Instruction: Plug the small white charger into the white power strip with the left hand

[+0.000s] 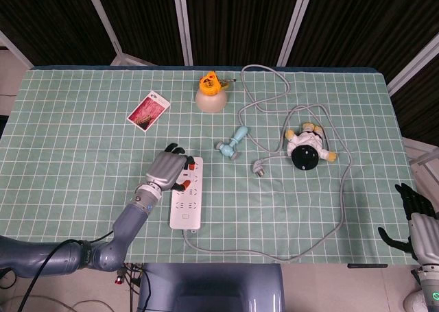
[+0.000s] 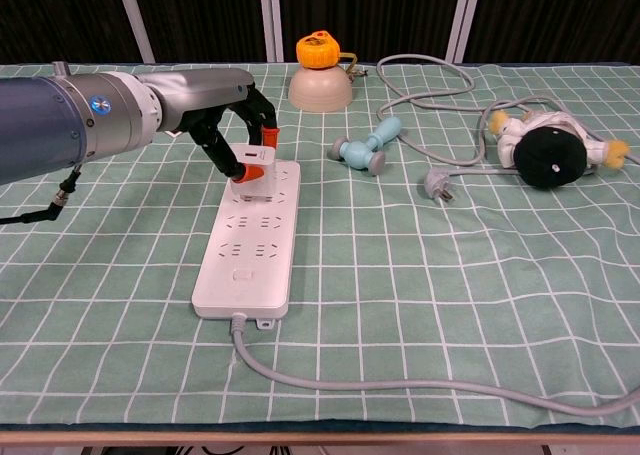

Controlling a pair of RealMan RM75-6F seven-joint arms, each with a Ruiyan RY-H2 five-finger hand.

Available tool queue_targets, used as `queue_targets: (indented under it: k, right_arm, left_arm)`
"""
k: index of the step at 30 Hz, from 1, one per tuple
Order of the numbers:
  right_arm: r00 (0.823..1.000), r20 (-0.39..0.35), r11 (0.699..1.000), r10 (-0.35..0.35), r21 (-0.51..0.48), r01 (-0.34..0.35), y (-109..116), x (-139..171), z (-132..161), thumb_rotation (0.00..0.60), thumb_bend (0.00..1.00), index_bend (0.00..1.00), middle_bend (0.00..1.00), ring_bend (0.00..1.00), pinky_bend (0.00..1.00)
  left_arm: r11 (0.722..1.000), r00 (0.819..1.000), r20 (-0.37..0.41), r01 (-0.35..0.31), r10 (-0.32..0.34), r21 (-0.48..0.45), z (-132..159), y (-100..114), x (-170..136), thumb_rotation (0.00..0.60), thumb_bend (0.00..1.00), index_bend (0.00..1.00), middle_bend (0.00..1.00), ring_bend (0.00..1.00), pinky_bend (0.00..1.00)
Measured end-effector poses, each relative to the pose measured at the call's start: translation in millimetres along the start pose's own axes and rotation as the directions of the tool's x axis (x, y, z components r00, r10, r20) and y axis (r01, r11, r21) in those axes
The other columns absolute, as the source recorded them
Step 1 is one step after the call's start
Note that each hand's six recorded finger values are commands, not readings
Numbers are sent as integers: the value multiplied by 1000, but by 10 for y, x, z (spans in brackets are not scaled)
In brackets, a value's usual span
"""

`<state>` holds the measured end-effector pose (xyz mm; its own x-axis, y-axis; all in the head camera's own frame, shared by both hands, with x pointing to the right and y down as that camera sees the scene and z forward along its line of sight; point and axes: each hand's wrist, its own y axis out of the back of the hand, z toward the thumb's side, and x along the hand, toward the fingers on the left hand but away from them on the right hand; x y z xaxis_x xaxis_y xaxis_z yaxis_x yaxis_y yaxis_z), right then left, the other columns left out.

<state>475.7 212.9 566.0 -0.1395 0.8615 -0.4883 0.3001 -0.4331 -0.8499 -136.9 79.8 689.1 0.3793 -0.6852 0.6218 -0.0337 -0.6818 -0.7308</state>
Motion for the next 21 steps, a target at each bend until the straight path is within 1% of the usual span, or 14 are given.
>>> queue_targets:
  k: [9,21]
  right_arm:
    - [1000,1,1000,2,-1,-2,-1,2,-1,600,348,0,0,0,0]
    - [1000,0,1000,3,0,-3,-2,3,-1,600,348,0,0,0,0]
  left_arm:
    - [1000,1000,0,1,-1,-8,14,-20,7,600,582,661,653,184,106]
    - [1000,1000,11,7,-7,-19,32,-104,20,600,582,661,652,184,106]
